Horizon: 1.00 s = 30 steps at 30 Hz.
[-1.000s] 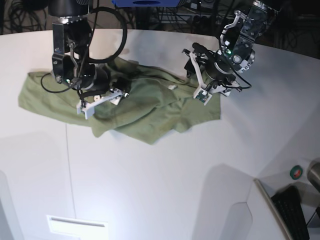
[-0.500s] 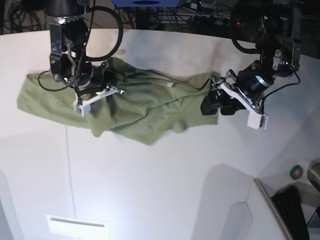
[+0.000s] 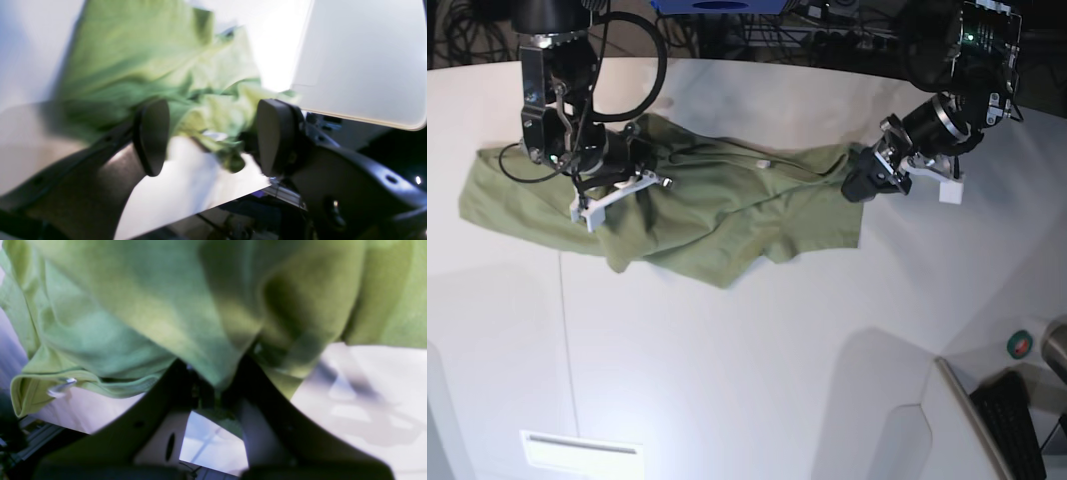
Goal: Layout the t-shirt on the table in an organized manner, then fold the t-shirt properly
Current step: 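Release and regrasp the shirt edge with the left gripper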
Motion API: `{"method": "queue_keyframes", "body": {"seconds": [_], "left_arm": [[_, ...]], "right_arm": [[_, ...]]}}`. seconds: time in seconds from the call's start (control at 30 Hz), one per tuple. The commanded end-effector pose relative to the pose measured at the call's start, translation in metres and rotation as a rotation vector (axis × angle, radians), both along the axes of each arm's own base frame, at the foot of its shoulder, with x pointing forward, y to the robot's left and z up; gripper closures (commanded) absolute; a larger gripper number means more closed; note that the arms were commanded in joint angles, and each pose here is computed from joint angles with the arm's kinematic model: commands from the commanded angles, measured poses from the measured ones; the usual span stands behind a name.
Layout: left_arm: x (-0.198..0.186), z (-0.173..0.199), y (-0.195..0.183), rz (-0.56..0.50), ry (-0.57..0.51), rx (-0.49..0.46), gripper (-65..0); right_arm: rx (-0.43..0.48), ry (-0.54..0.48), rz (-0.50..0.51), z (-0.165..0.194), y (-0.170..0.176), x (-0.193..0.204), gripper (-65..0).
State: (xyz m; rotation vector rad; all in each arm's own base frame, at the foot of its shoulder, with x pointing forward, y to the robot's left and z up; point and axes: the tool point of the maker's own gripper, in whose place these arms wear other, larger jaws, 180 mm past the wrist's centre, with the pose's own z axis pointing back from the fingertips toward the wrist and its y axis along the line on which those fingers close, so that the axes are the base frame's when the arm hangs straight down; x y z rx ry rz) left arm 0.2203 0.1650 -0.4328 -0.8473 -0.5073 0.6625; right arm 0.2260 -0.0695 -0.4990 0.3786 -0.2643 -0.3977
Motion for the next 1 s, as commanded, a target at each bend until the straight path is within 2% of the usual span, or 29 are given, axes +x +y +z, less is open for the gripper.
{"method": "queue_keyframes", "body": {"seconds": [0.0,0.13,0.27,0.43,0.53,0.57,0.63,0.7,0.77,0.83,0.97], "left_arm": [[-0.004,-0.001,0.007,0.004,0.007,0.003,-39.0],[-0.027,-0.022,0.013,0.031,0.087,0.002,-39.0],[-0.027,-0.024,0.013,0.035,0.089,-0.001,-39.2],[-0.012,-0.011,0.008,0.022,0.04,-0.004,-39.8],[0.005,0.024,-0.004,-0.028,-0.068,-0.001,-39.8],[0.011,0.037,-0.01,-0.071,-0.115,0.042,-39.8],[0.014,0.047,-0.015,-0.222,-0.193,0.298,-39.7],[0.007,0.044,-0.015,-0.361,-0.199,0.606,-39.8],[-0.002,0.037,-0.012,-0.503,-0.191,0.858,-39.8],[-0.01,0.029,-0.013,-0.632,-0.192,1.028,-39.8],[-0.026,0.015,-0.03,-0.915,-0.269,1.248,-39.8]], "right_arm": [[-0.016,-0.023,-0.004,0.005,-0.005,0.007,0.0],[-0.017,-0.026,-0.007,0.005,-0.006,0.009,0.0],[-0.017,-0.027,0.001,0.006,-0.005,0.009,0.0],[-0.017,-0.027,0.001,0.006,-0.005,0.009,0.0],[-0.033,-0.028,-0.004,0.005,-0.014,0.008,0.0],[-0.043,-0.03,0.001,0.004,-0.017,0.008,0.0],[-0.046,-0.028,0.001,0.004,-0.019,0.008,0.0],[-0.049,-0.027,-0.002,0.004,-0.021,0.008,0.0],[-0.049,-0.027,-0.003,0.004,-0.022,0.009,0.0],[-0.05,-0.029,-0.003,0.004,-0.022,0.009,0.0],[-0.045,-0.029,0.003,0.004,-0.018,0.009,0.0]]}}
